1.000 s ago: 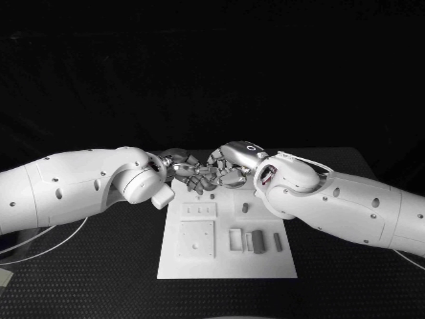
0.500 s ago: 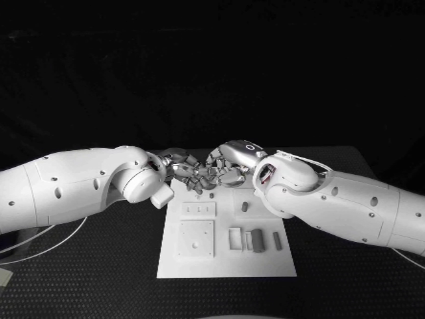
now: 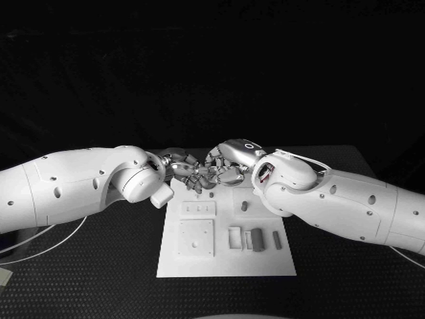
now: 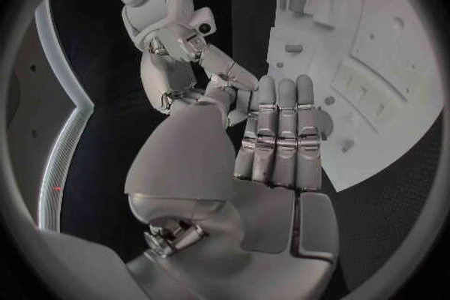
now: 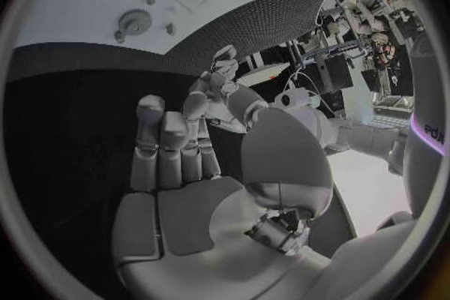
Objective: Assemble the parts on the task board
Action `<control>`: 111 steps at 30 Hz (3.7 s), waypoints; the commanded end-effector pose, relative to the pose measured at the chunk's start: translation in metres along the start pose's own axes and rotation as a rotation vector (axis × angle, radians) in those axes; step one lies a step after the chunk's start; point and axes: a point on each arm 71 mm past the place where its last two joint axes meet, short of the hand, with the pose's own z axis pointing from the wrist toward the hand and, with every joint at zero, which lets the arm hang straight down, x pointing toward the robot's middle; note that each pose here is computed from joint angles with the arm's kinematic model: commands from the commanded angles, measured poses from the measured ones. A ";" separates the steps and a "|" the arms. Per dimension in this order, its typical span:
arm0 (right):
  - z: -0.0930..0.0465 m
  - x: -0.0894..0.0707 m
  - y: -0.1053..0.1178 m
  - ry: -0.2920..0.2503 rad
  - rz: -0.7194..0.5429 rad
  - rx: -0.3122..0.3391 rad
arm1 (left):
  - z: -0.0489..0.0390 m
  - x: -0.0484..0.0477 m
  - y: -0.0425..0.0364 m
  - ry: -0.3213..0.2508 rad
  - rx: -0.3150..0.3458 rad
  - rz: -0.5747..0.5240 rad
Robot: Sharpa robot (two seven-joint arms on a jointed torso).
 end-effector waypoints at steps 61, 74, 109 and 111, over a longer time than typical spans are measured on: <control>-0.021 0.006 -0.050 -0.022 0.008 0.108 | 0.0001 -0.0050 -0.0025 -0.052 -0.020 0.001; -0.034 -0.021 -0.075 -0.095 0.010 0.164 | 0.0099 -0.0108 0.0066 -0.089 -0.215 0.193; -0.033 -0.028 -0.070 -0.091 0.028 0.151 | 0.0539 0.0038 0.0262 -0.082 -0.341 0.473; -0.034 -0.028 -0.070 -0.090 0.028 0.151 | 0.0550 0.0046 0.0269 -0.085 -0.344 0.486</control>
